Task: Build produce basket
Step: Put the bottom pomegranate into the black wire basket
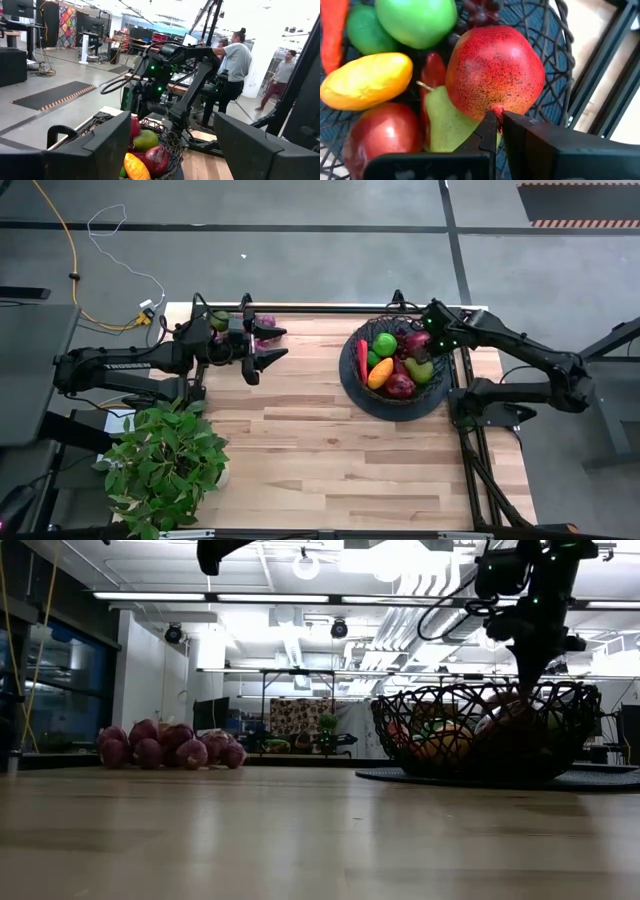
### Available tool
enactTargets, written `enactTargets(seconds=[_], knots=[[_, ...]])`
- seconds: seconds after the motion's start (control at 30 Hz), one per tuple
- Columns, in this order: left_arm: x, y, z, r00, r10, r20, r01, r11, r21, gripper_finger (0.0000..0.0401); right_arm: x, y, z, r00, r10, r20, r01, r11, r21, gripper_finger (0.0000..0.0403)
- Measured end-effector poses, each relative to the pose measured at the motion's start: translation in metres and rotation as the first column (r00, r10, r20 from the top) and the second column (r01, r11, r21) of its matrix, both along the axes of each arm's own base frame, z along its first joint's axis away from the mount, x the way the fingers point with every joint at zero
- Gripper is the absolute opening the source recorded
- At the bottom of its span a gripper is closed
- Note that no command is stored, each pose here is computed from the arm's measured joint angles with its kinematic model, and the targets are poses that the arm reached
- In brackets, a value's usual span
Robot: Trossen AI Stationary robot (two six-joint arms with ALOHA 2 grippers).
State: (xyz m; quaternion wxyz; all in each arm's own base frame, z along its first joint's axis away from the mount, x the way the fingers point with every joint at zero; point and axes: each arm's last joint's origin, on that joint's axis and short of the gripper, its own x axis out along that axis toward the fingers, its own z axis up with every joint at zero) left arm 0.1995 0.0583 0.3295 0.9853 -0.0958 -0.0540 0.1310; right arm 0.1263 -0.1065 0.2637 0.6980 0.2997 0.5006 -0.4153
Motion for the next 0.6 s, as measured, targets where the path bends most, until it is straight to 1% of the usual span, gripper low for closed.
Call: enactTargets(seconds=[0.17, 0.33, 0.43, 0.5, 0.6], knots=[[0.0000, 0.0001, -0.0001, 1.000, 0.000, 0.000, 0.000, 1.000, 0.000, 0.0271, -0.0022, -0.0025, -0.0024, 0.998, -0.057, -0.008, 0.057, 0.998, -0.013, 0.0000], [0.0000, 0.0001, -0.0002, 1.000, 0.000, -0.002, 0.000, 1.000, -0.001, 0.0271, -0.0018, -0.0059, -0.0016, 0.997, -0.077, 0.013, 0.077, 0.996, -0.034, 0.0000], [0.0000, 0.0001, -0.0003, 1.000, 0.000, -0.003, 0.000, 1.000, -0.001, 0.0271, -0.0018, -0.0057, -0.0016, 0.998, -0.065, 0.012, 0.066, 0.997, -0.030, 0.0002], [0.0000, 0.0001, -0.0003, 1.000, 0.000, -0.003, 0.000, 1.000, -0.001, 0.0271, -0.0022, -0.0051, -0.0019, 0.999, -0.050, 0.006, 0.050, 0.999, -0.021, 0.0012], [0.0000, 0.0001, -0.0003, 1.000, 0.000, -0.003, 0.000, 1.000, -0.001, 0.0271, -0.0023, -0.0050, -0.0020, 0.999, -0.048, 0.006, 0.048, 0.999, -0.019, 0.0045]])
